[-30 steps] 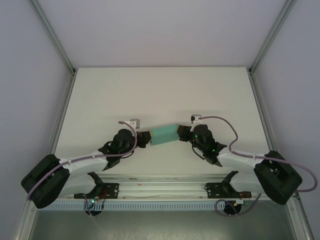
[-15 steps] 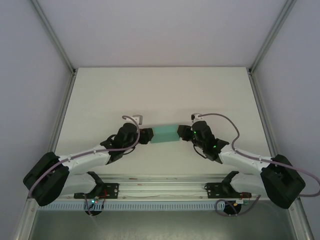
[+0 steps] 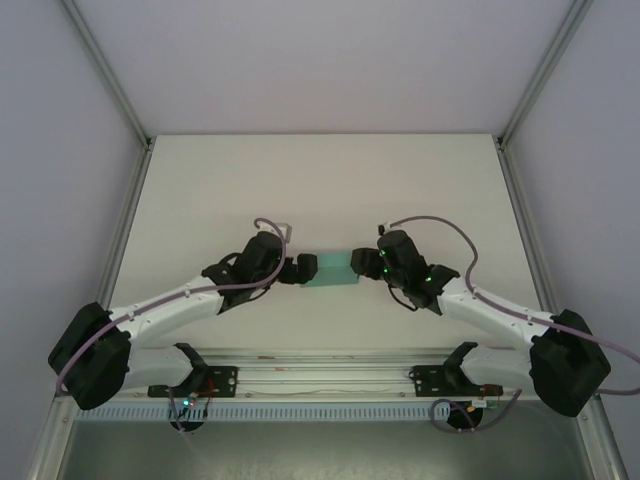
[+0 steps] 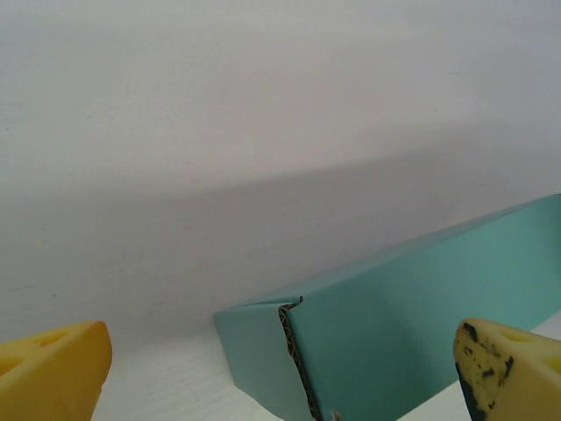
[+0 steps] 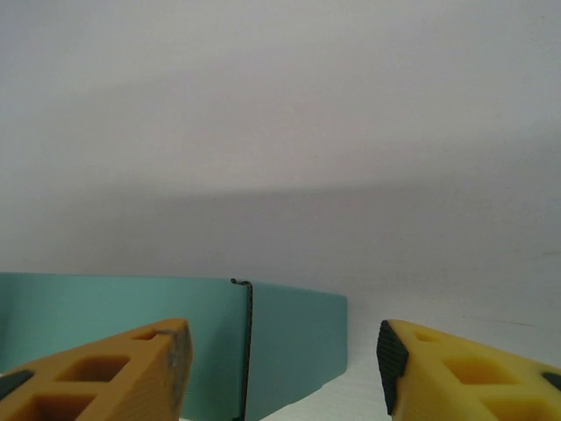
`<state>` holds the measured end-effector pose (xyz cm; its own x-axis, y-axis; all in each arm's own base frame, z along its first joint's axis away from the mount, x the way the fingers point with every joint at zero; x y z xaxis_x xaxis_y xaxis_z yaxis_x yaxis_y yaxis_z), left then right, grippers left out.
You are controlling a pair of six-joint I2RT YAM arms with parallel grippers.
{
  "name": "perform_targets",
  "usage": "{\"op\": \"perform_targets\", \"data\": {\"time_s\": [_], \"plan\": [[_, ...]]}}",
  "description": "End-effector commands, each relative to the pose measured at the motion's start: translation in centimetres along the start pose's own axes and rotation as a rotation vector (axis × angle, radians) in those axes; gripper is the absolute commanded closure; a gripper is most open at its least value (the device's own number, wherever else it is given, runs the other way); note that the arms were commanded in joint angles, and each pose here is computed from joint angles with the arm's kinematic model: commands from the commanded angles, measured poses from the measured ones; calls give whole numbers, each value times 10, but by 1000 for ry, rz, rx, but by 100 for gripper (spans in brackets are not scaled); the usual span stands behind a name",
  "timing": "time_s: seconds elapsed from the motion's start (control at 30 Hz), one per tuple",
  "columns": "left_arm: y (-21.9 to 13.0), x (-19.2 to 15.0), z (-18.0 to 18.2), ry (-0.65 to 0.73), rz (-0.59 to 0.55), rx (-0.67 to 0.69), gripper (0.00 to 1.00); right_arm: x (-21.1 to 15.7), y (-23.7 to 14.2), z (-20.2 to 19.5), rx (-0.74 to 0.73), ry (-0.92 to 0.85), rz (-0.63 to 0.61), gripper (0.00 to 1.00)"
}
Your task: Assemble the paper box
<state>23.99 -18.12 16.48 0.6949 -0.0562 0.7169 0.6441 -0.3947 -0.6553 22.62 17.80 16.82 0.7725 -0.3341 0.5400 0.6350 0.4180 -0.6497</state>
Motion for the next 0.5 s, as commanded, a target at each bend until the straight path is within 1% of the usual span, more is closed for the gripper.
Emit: {"op": "perform_targets", "data": {"time_s": [0.0, 0.1, 0.13, 0.17, 0.23, 0.3, 0.4, 0.47], "plan": [[-8, 12, 1, 33, -11, 47, 0, 12, -13, 9, -6, -38, -29, 40], [-14, 19, 2, 33, -19, 66, 0, 18, -20, 17, 9, -78, -35, 31], [-17, 22, 3, 32, -22, 80, 0, 20, -22, 20, 24, -112, -35, 26], [-20, 26, 5, 29, -32, 95, 0, 21, -25, 25, 55, -165, -25, 19], [-30, 35, 12, 5, -62, 146, 0, 20, -30, 37, 127, -312, 11, 0], [-41, 43, 22, -26, -94, 198, 0, 19, -35, 48, 198, -489, 58, 0], [-54, 52, 41, -86, -128, 274, 0, 20, -42, 61, 248, -747, 127, 0], [-57, 52, 56, -129, -118, 303, 0, 16, -40, 66, 277, -928, 224, 0]]}}
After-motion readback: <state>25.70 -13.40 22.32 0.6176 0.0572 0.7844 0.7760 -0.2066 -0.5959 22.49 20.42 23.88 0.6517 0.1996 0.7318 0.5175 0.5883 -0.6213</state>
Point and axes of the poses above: each hand's point on the last joint's axis, 136 mm out from that joint toward the fingers, its own y axis out along the fingers, its own z axis along the line the jaws close on, x = y × z, the point moved 7 cm from there along -y, back along the fingers, and after that the axes turned 10 degrees about y, right-handed, at the moved point
